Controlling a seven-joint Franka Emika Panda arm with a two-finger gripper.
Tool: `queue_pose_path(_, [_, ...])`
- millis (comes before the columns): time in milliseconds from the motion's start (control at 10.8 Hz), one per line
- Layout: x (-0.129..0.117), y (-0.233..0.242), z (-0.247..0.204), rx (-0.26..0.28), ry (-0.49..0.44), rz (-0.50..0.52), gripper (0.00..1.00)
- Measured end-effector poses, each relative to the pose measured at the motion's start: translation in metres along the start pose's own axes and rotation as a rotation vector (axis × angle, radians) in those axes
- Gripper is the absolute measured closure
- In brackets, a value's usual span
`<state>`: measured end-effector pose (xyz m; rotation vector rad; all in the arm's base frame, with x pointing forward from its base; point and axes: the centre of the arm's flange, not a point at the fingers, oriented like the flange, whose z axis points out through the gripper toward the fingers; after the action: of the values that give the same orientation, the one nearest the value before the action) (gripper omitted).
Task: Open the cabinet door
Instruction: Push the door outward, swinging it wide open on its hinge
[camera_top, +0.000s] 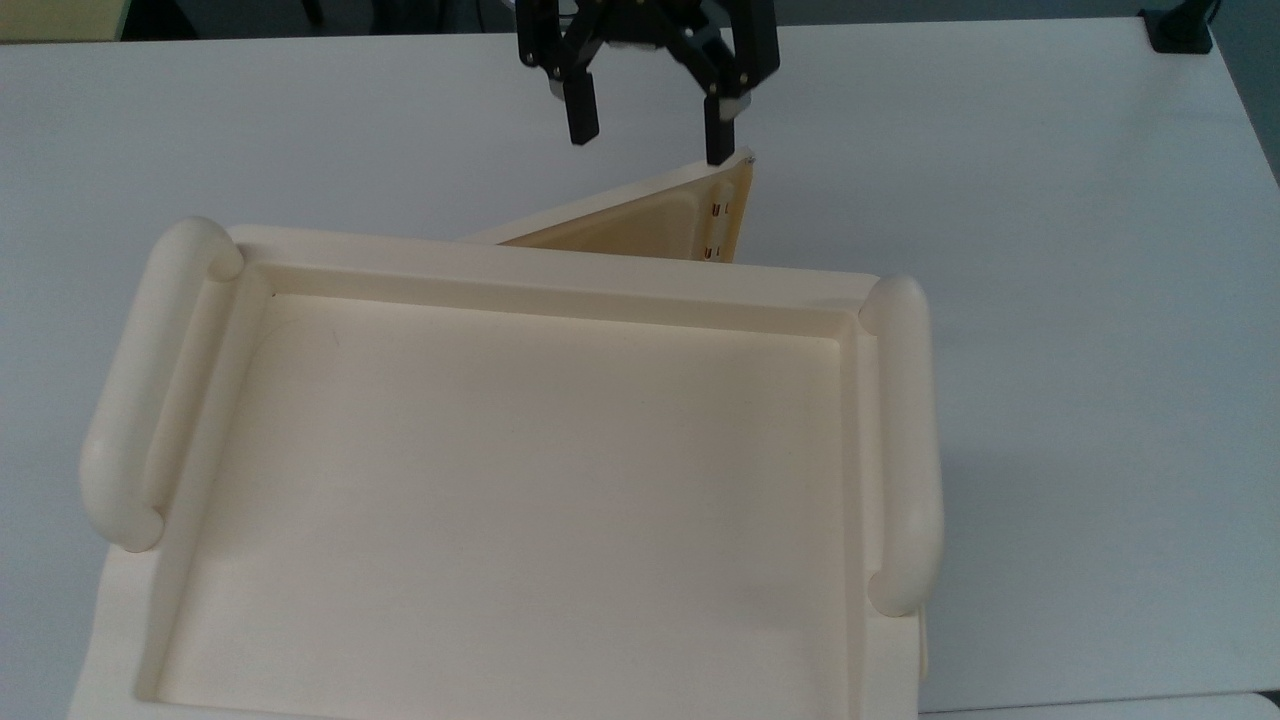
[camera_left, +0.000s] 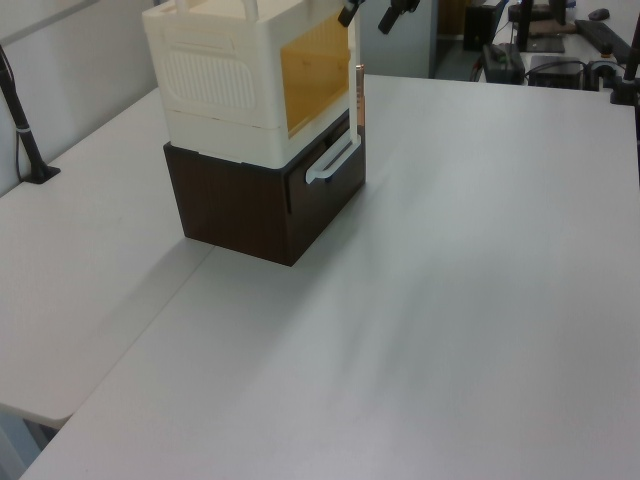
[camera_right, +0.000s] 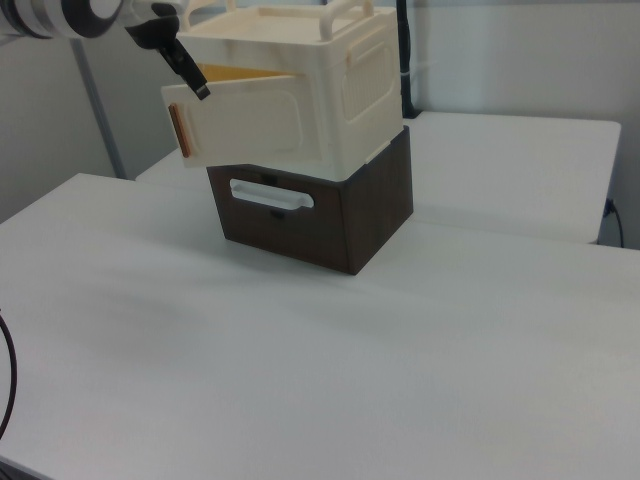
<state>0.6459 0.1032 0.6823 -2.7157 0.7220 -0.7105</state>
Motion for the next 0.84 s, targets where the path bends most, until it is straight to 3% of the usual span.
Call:
queue_pose_path(372, [-0.006, -0.006, 0.009, -0.063, 0.028, -0.030, 0.00])
queue_pose_path(836, [-0.021, 0.013, 0.016, -0.187, -0.133, -0.146, 0.00])
